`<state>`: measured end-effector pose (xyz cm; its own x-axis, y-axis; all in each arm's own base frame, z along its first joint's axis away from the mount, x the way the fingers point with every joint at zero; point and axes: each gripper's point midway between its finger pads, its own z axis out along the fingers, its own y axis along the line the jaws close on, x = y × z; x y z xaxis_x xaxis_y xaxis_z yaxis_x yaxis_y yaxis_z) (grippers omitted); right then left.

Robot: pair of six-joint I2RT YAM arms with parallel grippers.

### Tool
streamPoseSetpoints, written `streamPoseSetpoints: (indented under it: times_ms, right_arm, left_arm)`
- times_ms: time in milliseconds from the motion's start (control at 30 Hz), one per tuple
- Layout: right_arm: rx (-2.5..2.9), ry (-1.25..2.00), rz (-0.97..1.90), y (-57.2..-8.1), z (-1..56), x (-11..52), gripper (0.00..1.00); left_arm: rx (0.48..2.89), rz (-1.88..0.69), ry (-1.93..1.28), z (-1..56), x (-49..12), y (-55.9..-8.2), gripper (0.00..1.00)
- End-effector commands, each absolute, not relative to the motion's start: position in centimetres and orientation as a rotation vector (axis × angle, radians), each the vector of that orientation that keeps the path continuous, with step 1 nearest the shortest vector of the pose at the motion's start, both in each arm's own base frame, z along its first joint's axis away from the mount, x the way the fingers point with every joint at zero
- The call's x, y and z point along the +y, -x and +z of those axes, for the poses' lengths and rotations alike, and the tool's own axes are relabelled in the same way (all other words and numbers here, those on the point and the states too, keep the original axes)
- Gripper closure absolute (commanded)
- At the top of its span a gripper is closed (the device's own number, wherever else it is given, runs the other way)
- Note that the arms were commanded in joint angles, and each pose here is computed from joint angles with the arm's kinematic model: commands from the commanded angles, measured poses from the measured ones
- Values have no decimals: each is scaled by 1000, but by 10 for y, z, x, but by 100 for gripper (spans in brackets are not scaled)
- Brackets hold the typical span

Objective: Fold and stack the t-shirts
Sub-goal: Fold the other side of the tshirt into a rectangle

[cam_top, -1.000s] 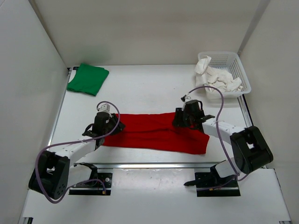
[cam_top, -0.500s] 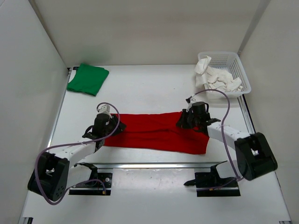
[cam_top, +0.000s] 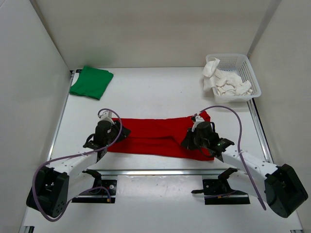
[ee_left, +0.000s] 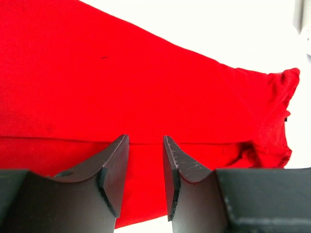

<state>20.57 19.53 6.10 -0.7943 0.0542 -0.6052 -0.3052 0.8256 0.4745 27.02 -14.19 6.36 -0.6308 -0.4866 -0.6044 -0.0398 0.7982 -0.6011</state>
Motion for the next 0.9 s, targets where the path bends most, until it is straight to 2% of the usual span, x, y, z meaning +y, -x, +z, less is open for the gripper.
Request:
streamPoseSetpoints:
  times_ms: [0, 67, 100, 167, 233, 267, 367, 467, 600, 667, 867]
  right_arm:
    - [2349, 116, 768, -204, 72, 199, 100]
    - [2358, 123, 790, -199, 72, 201, 98]
    - [2359, 142, 800, -198, 73, 202, 92]
    - [2391, 184, 808, -194, 77, 200, 66]
    - [2384, 208, 748, -203, 86, 190, 59]
    - [2356, 186, 715, -216, 94, 182, 59]
    - [2321, 65, 664, -242, 94, 163, 80]
    - [2290, -52, 592, -270, 90, 144, 96]
    - [2354, -80, 533, -300, 71, 130, 95]
    - [2417, -33, 556, -302, 64, 137, 100]
    - [2558, 88, 610, -245, 42, 159, 100]
  left_arm:
    - [2128, -757, 387, 76, -147, -272, 55]
    - [2129, -767, 379, 78, -148, -273, 56]
    - [2122, -761, 385, 80, -146, -274, 56]
    - [2111, -762, 393, 81, -143, -275, 55]
    - [2093, -762, 401, 87, -140, -277, 55]
    - [2079, -755, 410, 89, -138, -279, 55]
    - [2079, -738, 390, 91, -138, -284, 55]
    - [2102, -728, 388, 88, -139, -290, 55]
    - [2122, -729, 373, 84, -144, -292, 55]
    - [2125, -731, 369, 82, -145, -294, 55]
    - [2136, -743, 366, 76, -146, -293, 55]
